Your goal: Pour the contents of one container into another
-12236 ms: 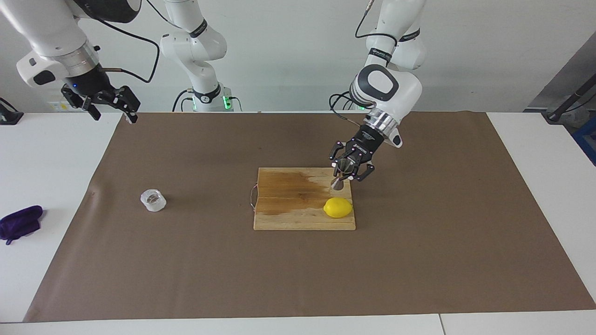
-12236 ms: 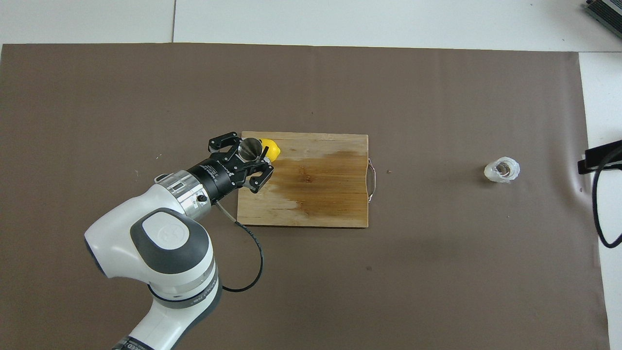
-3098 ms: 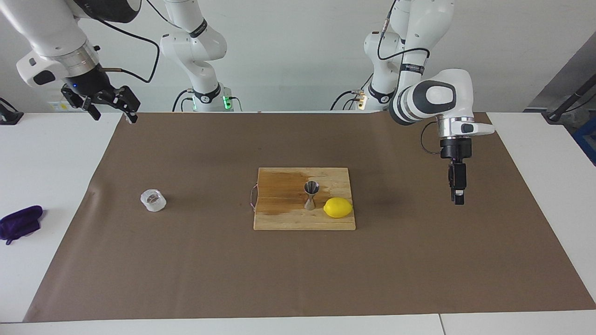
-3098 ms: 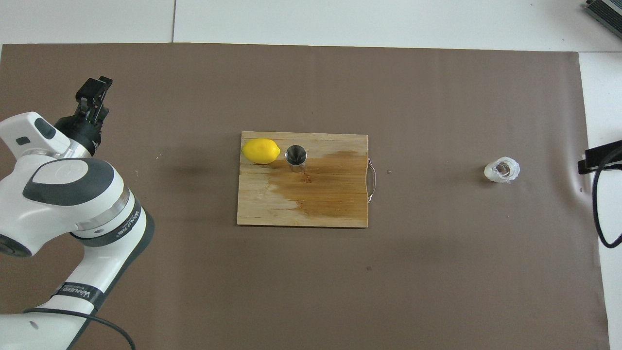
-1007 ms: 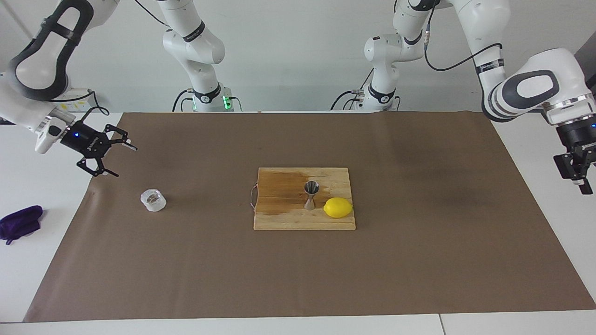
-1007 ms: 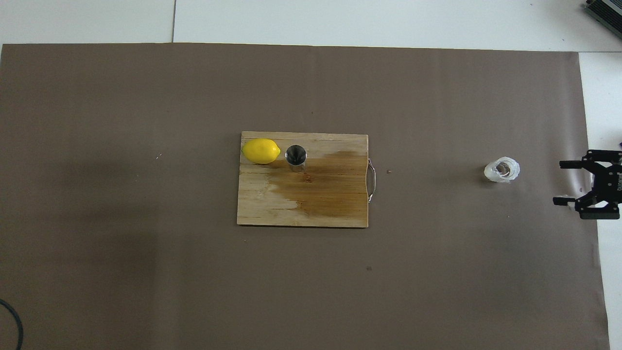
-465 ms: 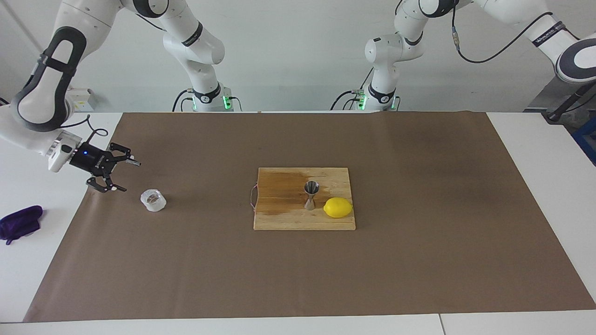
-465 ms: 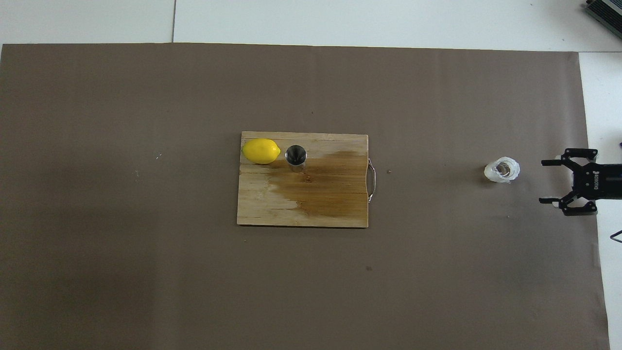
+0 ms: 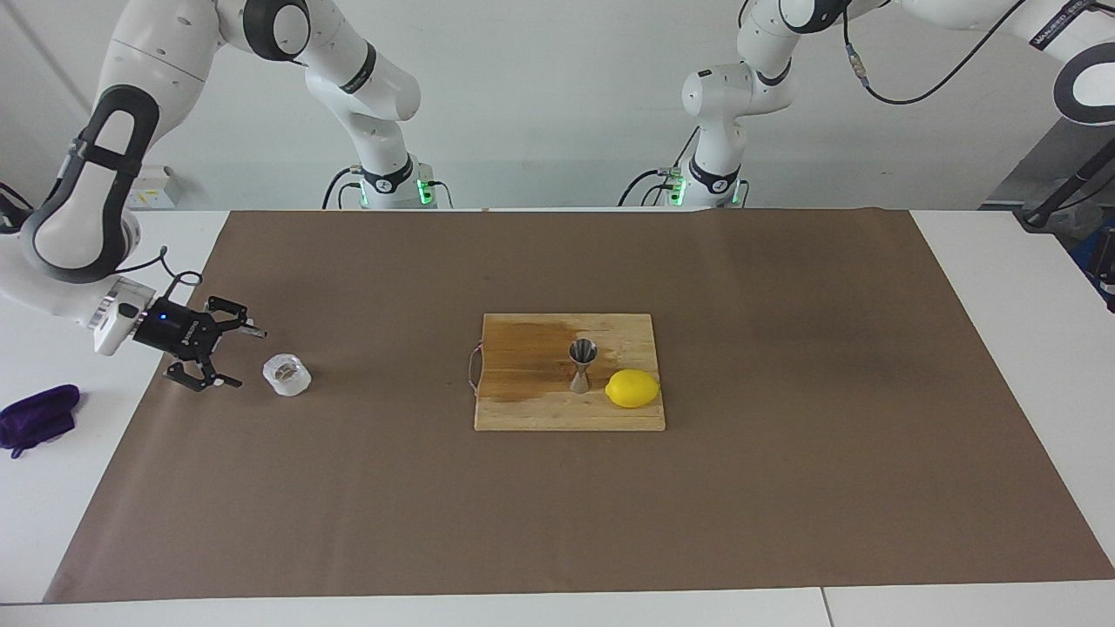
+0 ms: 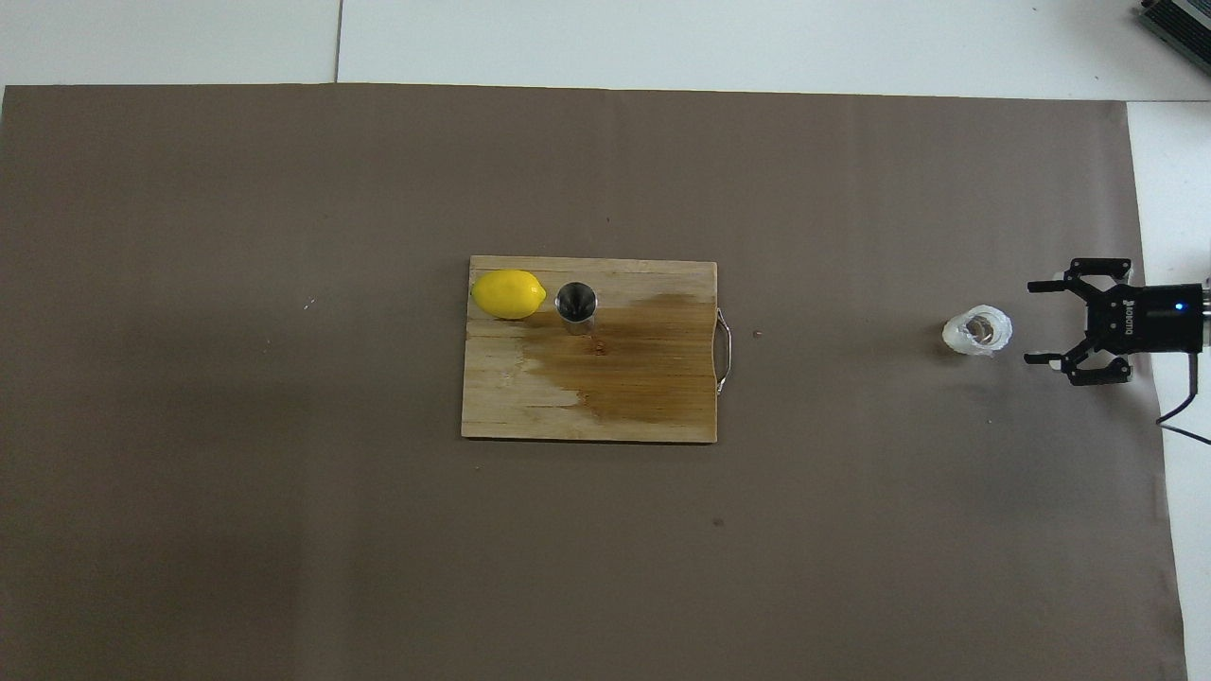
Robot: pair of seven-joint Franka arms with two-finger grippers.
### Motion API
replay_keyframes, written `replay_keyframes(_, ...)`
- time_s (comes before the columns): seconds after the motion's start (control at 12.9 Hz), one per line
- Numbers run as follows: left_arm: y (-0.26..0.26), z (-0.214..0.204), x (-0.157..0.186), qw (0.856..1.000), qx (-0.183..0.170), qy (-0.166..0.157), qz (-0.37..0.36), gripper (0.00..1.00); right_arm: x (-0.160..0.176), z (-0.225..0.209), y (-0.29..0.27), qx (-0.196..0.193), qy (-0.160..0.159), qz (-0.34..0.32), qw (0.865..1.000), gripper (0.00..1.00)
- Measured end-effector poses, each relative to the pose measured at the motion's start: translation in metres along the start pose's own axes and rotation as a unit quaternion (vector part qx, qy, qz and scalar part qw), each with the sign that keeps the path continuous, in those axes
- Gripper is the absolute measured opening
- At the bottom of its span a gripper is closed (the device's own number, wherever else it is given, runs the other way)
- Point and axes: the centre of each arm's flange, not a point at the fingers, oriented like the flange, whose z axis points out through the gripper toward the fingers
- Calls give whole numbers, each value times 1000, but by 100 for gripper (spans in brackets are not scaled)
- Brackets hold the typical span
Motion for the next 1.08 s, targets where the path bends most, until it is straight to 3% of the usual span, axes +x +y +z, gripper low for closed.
replay_keyframes(0.31,71,-6,44,995,-42,-60,-68,96,-10,13,4,-2,5,-15,1000,100)
replay_keyframes(0.54,134,-12,78,984,-54,-100,-135,96,-6,29,8,-8,25,-18,999,100)
replay_keyframes(0.85,210,-26,114,964,-60,-123,-230,96,-7,40,5,-7,34,-16,999,100)
replay_keyframes(1.08,236,-33,118,956,-68,-137,-252,96,-11,47,1,-4,34,-16,999,100)
